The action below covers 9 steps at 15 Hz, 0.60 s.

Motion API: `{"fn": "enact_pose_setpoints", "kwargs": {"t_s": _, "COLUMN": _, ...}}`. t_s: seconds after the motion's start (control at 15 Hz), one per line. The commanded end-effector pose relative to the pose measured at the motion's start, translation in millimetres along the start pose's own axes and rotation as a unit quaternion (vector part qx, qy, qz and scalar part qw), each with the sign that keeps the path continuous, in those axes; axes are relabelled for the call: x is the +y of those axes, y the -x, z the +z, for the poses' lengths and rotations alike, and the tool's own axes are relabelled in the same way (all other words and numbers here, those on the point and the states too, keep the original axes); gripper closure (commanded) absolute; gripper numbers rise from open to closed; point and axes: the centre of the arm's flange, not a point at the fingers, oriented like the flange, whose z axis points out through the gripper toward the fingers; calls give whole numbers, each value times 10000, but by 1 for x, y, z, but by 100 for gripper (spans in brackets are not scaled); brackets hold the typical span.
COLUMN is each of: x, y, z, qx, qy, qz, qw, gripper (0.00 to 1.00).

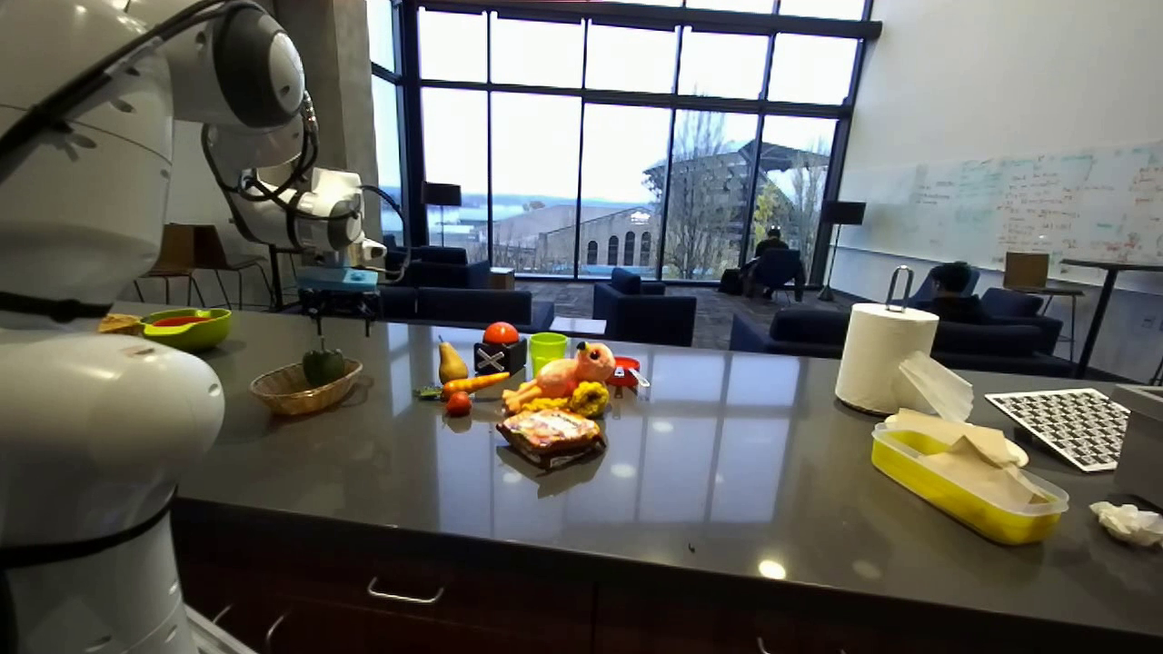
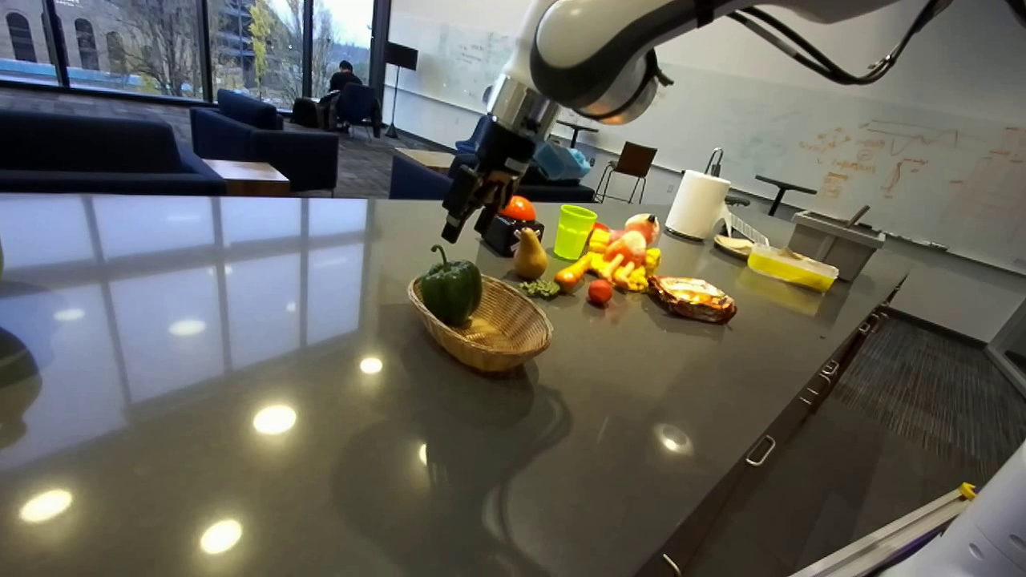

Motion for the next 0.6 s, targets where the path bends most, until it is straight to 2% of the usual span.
{"fn": "enact_pose_setpoints", "kwargs": {"t_s": 0.0, "x": 23, "y": 7, "z": -22, "qx": 105, "qy": 192, "qz": 6, "qw": 9998, "gripper": 0}}
{"fn": "enact_pose_setpoints", "kwargs": {"t_s": 0.53, "x": 83, "y": 16, "z": -27, "qx": 66, "qy": 599, "qz": 276, "qw": 9978, "gripper": 0}}
